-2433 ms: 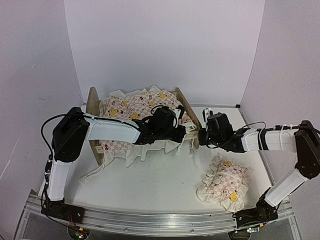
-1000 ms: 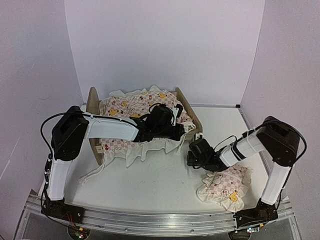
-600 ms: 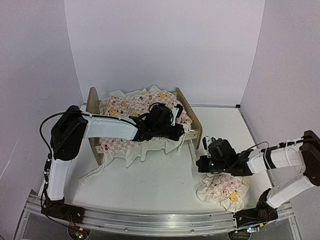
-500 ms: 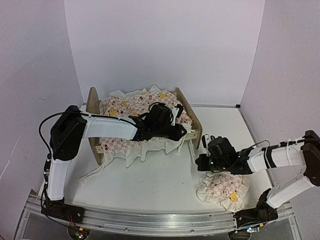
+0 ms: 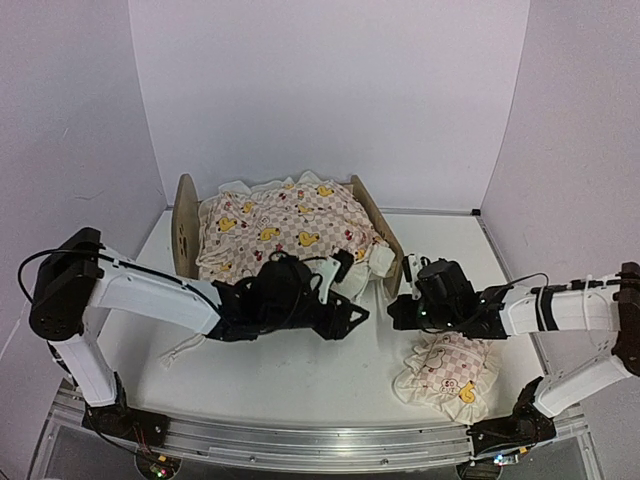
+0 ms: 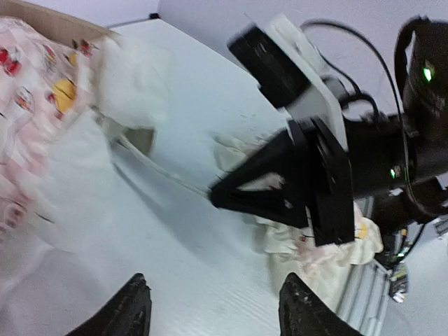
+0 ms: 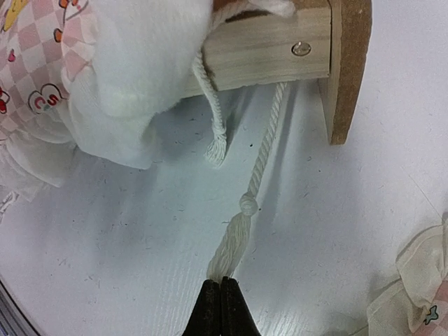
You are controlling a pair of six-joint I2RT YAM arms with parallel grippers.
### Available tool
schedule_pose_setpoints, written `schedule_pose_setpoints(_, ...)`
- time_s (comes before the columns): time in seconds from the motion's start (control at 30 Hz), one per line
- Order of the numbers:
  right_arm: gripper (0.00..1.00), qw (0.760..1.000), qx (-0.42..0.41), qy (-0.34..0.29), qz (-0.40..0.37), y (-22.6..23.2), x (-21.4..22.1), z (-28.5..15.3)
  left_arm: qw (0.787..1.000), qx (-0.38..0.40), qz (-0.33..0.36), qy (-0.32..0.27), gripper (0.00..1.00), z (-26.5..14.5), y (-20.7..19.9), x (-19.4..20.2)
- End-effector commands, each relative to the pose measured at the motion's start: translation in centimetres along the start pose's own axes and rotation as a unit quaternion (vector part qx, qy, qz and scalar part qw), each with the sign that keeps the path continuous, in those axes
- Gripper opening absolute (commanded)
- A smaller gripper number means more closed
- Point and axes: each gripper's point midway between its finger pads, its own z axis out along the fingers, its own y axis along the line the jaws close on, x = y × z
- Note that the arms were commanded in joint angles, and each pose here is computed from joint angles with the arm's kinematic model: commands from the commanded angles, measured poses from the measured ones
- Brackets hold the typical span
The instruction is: Set up the pet bed
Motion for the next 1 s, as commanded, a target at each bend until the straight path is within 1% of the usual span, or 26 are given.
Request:
schedule_pose_setpoints(0.0, 0.00, 0.999, -0.016, -0.035, 0.004, 0.7, -1.9, -1.6, 0.996, 0.068, 0.014, -0.061, 0.46, 2.6, -2.3, 1.0)
schedule_pose_setpoints(0.03, 0.00, 0.999, -0.017, -0.035, 0.002, 0.7, -1.9, -1.7, 0.996, 0.065, 0.023, -0.062, 0.39, 3.8, -2.2, 1.3)
schedule_pose_setpoints(0.13, 0.00, 0.999, -0.023, -0.039, 0.002, 0.8, -2.0, -2.0, 0.995, 0.004, 0.050, -0.081, 0.28, 7.4, 0.3, 2.0)
schedule_pose_setpoints(0.2, 0.00, 0.999, -0.025, -0.043, 0.001, 0.9, -2.2, -2.2, 0.993, -0.061, 0.048, -0.090, 0.25, 9.4, 3.1, 3.0)
schedule_pose_setpoints(0.33, 0.00, 0.998, -0.028, -0.052, -0.002, 1.0, -2.5, -2.6, 0.981, -0.147, 0.049, -0.116, 0.25, 10.9, 6.5, 3.2)
schedule_pose_setpoints(0.5, 0.00, 0.997, -0.045, -0.055, 0.000, 1.5, -2.6, -3.0, 0.967, -0.212, 0.028, -0.140, 0.35, 11.6, 9.0, 3.1)
schedule_pose_setpoints(0.63, 0.00, 0.997, -0.052, -0.054, 0.000, 1.6, -2.4, -3.0, 0.969, -0.202, 0.032, -0.141, 0.40, 13.3, 9.1, 2.8)
schedule_pose_setpoints(0.8, 0.00, 0.997, -0.060, -0.048, 0.001, 1.8, -2.1, -2.8, 0.958, -0.240, 0.006, -0.157, 0.47, 13.6, 11.5, 2.4)
schedule_pose_setpoints(0.9, 0.00, 0.997, -0.065, -0.046, 0.004, 2.0, -2.0, -2.8, 0.955, -0.246, -0.019, -0.163, 0.48, 13.6, 13.1, 2.1)
schedule_pose_setpoints(0.97, 0.00, 0.997, -0.068, -0.047, 0.004, 2.1, -2.1, -3.0, 0.960, -0.227, -0.031, -0.160, 0.43, 14.0, 13.5, 1.8)
